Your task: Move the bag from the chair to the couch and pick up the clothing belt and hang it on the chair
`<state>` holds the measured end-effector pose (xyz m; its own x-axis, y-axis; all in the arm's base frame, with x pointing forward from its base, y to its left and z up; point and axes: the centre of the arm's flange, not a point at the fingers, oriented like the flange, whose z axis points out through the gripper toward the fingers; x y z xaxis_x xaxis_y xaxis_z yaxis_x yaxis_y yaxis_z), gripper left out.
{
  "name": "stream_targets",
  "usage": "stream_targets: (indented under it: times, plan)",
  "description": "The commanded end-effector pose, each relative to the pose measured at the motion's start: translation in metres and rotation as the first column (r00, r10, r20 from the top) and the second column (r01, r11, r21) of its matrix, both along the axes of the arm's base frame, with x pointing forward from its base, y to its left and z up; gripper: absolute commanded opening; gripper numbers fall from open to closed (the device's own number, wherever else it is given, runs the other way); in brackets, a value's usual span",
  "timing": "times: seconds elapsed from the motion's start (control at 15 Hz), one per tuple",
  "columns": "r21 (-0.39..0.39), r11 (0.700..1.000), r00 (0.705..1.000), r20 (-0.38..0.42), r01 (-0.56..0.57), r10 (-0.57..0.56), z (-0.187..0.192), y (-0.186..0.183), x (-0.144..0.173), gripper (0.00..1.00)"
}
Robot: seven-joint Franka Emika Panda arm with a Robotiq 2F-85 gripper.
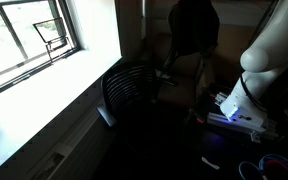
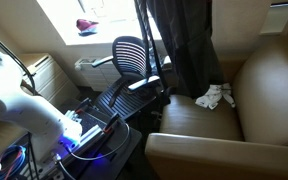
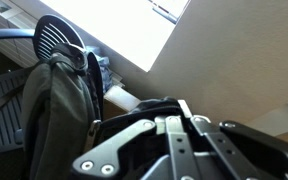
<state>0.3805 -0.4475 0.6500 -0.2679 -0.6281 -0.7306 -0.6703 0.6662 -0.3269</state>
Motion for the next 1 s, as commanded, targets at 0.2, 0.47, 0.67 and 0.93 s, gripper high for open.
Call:
stream_targets:
  times: [0.2, 0.47, 0.67, 0.93]
  plan:
    - [0.091, 0.995, 0.986, 0.153, 0.051, -0.064, 0.124, -0.037, -0.058, 0.00]
    - [0.102, 0.969, 0.940, 0.241, 0.224, -0.242, 0.116, -0.045, -0.058, 0.00]
    - [0.178, 0.910, 0.877, 0.251, 0.374, -0.410, 0.104, -0.075, -0.051, 0.00]
    - [0.187, 0.822, 0.781, 0.256, 0.538, -0.569, 0.006, -0.062, -0.011, 0.00]
